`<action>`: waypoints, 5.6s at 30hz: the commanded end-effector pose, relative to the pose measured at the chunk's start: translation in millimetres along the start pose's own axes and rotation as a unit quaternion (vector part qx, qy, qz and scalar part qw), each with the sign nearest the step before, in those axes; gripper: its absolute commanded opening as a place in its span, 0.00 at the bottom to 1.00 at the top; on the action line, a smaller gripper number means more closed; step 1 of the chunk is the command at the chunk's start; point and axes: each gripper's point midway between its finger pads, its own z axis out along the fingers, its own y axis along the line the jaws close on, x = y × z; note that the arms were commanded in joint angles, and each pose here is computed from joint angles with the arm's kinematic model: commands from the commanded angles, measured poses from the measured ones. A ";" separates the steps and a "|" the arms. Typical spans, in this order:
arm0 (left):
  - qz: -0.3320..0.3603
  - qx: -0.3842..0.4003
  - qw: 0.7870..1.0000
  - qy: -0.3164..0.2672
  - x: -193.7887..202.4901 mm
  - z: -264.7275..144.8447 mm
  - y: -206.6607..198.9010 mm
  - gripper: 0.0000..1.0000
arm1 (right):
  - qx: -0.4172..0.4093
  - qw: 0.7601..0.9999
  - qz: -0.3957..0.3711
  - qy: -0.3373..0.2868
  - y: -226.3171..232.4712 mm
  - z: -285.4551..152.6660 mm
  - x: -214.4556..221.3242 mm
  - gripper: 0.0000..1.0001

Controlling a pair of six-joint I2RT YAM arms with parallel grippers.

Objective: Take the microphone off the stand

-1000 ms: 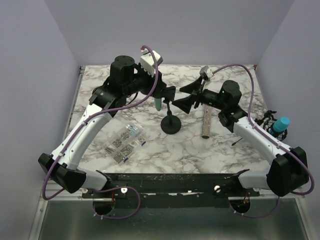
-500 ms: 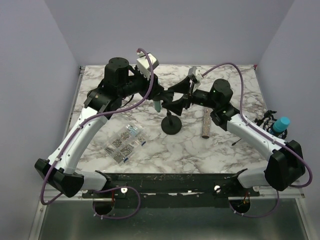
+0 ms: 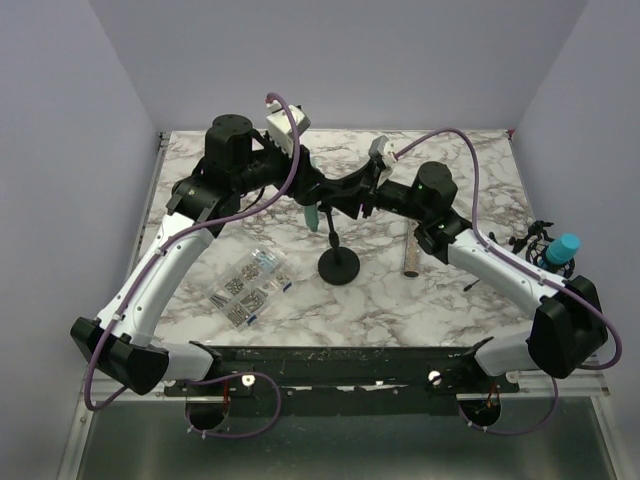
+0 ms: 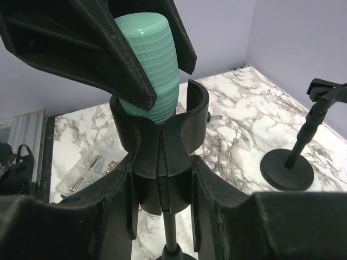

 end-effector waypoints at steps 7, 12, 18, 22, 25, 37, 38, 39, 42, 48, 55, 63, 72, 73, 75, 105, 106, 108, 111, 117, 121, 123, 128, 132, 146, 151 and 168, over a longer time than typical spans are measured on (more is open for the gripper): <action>-0.014 0.007 0.998 -0.061 -29.6 -25.1 -11.8 0.00 | 0.034 0.999 -0.024 0.007 -8.7 -6.0 10.5 0.01; -0.024 -0.013 0.992 -0.124 -61.7 -58.5 -6.6 0.00 | 0.032 0.999 -0.032 0.019 -7.0 -9.7 20.7 0.01; -0.017 -0.017 0.979 -0.200 -101.7 -100.8 -18.7 0.00 | 0.035 0.999 -0.019 0.029 -8.8 -9.1 35.4 0.01; 0.014 -0.067 0.967 -0.246 -130.2 -137.2 -20.5 0.00 | 0.042 0.999 -0.016 0.028 -10.3 -10.3 38.9 0.01; 0.014 -0.117 0.957 -0.266 -142.1 -162.7 -15.9 0.00 | 0.053 0.998 -0.016 0.029 -13.4 -12.1 41.5 0.00; -0.014 -0.285 0.894 -0.346 -121.7 -228.4 18.4 0.00 | 0.191 0.978 -0.016 -0.080 -56.3 -23.1 -5.1 0.01; -0.015 -0.294 0.892 -0.343 -114.8 -226.4 23.0 0.00 | 0.204 0.974 -0.018 -0.093 -62.6 -22.4 -10.8 0.01; -0.017 -0.301 0.891 -0.340 -106.7 -223.2 27.7 0.00 | 0.223 0.968 -0.024 -0.113 -70.1 -23.9 -20.1 0.01; -0.015 -0.317 0.888 -0.333 -89.4 -214.1 39.2 0.00 | 0.261 0.953 -0.045 -0.145 -90.2 -21.1 -37.9 0.01; -0.026 -0.334 0.889 -0.311 -61.9 -196.0 55.9 0.00 | 0.334 0.921 -0.098 -0.176 -142.4 -3.0 -61.5 0.00; -0.032 -0.347 0.894 -0.281 -40.6 -176.1 71.5 0.00 | 0.370 0.902 -0.119 -0.188 -207.1 36.0 -62.1 0.00; -0.042 -0.320 0.909 -0.265 -35.2 -156.3 71.2 0.00 | 0.384 0.901 -0.133 -0.151 -249.9 64.9 -37.7 0.01; -0.048 -0.308 0.915 -0.257 -33.2 -147.7 71.2 0.00 | 0.384 0.917 -0.099 -0.049 -252.0 62.4 50.3 0.00; -0.049 -0.307 0.915 -0.256 -32.8 -147.1 70.8 0.00 | 0.384 0.918 -0.094 -0.033 -250.9 60.0 65.7 0.00; -0.051 -0.305 0.916 -0.255 -32.1 -146.0 70.8 0.00 | 0.396 0.915 -0.080 -0.019 -248.9 49.2 89.1 0.01; -0.064 -0.286 0.926 -0.238 -26.5 -130.4 70.9 0.00 | 0.406 0.892 -0.030 0.198 -240.6 12.4 260.5 0.01; -0.065 -0.284 0.926 -0.238 -26.4 -130.0 70.5 0.00 | 0.405 0.892 -0.028 0.201 -238.3 11.3 262.6 0.01; -0.066 -0.283 0.927 -0.237 -25.8 -128.7 70.5 0.00 | 0.405 0.889 -0.028 0.214 -234.6 7.9 268.8 0.01; -0.068 -0.279 0.928 -0.236 -25.9 -127.3 69.8 0.00 | 0.410 0.882 -0.026 0.232 -232.9 3.4 274.9 0.02; -0.070 -0.279 0.929 -0.234 -24.8 -126.1 70.5 0.00 | 0.394 0.887 -0.009 0.241 -228.3 11.6 258.9 0.39; -0.072 -0.275 0.930 -0.233 -24.2 -124.5 69.8 0.00 | 0.404 0.890 0.003 0.212 -240.2 30.8 212.3 0.66; -0.072 -0.277 0.930 -0.232 -23.8 -124.5 70.4 0.00 | 0.414 0.888 0.006 0.199 -245.5 35.8 189.7 0.77; -0.071 -0.282 0.928 -0.232 -23.5 -125.7 72.1 0.00 | 0.406 0.899 0.018 0.160 -238.7 41.8 142.9 0.92; -0.072 -0.277 0.930 -0.232 -23.6 -124.5 70.6 0.00 | 0.402 0.906 0.033 0.128 -230.3 38.9 110.7 0.95; -0.073 -0.274 0.930 -0.232 -23.7 -123.9 69.7 0.00 | 0.415 0.909 -0.005 0.025 -235.8 35.9 -35.1 1.00; -0.073 -0.273 0.931 -0.233 -24.3 -124.1 69.3 0.00 | 0.410 0.911 -0.017 0.028 -260.0 49.1 -46.5 1.00; -0.076 -0.268 0.932 -0.231 -23.8 -121.5 68.9 0.00 | 0.376 0.917 -0.006 0.134 -280.9 69.3 88.4 0.62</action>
